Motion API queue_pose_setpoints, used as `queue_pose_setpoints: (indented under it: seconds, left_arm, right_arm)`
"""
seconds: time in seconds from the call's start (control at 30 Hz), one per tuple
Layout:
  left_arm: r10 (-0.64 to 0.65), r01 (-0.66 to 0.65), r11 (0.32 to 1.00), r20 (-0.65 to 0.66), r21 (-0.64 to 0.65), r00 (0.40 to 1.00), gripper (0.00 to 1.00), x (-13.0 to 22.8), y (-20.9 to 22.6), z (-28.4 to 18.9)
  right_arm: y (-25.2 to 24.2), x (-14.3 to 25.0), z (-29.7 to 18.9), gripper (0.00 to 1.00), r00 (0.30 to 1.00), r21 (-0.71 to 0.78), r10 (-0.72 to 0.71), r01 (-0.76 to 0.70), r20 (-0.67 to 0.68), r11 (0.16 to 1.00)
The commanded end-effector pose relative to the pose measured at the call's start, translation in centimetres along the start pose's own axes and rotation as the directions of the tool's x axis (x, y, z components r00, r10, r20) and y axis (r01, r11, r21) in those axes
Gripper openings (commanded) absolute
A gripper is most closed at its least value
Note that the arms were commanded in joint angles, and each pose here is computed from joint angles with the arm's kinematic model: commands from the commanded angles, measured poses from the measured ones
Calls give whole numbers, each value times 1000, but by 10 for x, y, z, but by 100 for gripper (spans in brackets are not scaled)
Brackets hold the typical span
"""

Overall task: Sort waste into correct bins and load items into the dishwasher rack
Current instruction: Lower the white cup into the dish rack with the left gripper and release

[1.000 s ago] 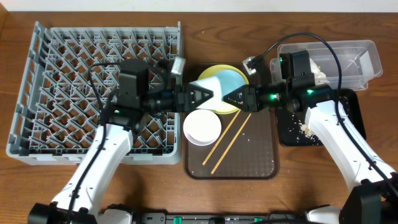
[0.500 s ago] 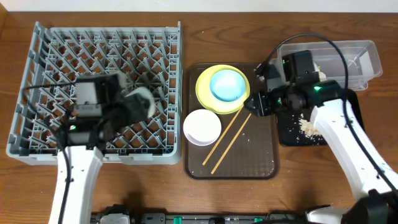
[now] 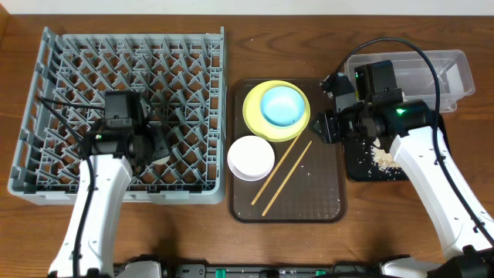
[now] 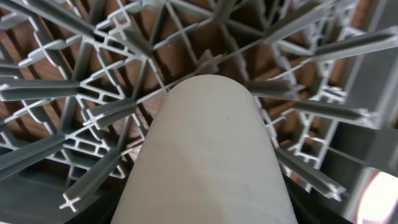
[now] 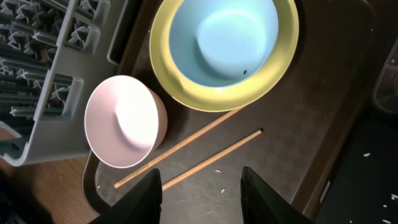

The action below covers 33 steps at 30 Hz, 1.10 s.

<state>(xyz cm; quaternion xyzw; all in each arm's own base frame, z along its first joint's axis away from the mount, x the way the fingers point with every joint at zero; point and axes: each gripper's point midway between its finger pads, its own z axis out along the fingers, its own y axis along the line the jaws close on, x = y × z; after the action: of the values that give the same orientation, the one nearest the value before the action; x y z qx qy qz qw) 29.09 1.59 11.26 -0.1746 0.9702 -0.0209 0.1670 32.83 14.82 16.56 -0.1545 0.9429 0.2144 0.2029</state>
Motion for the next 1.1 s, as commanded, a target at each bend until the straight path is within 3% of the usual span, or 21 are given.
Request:
queue_pose_setpoints:
  seconds: [0.0, 0.1, 0.23, 0.4, 0.53, 0.8, 1.07]
  left_arm:
    - [10, -11, 999, -8, -47, 1000, 13, -3, 7, 4]
    - [10, -12, 998, -32, -54, 999, 13, 0, 8, 11]
    - [9, -14, 998, -74, -66, 997, 47, 6, 10, 19]
    - [9, -16, 997, -99, -74, 995, 69, 10, 11, 23]
    - [9, -15, 997, -91, -71, 996, 80, 8, 11, 21]
    - [11, -11, 999, 0, -40, 1000, 85, -5, 6, -2]
    - [71, -84, 979, 74, 185, 995, 85, 2, -43, -41]
  right_arm:
    - [-1, -6, -6, 39, 1000, 9, -20, 20, 21, 1000]
    - [-1, -6, -6, 40, 1000, 9, -20, 20, 22, 1000]
    - [-1, -5, -6, 40, 1000, 9, -19, 19, 19, 1000]
    - [-1, -5, -6, 41, 1000, 9, -19, 19, 19, 1000]
    - [-1, -5, -6, 42, 1000, 9, -18, 18, 17, 1000]
    - [-1, -4, -6, 46, 1000, 10, -18, 18, 16, 1000]
    - [-3, -4, -6, 50, 1000, 23, -18, 18, 16, 1000]
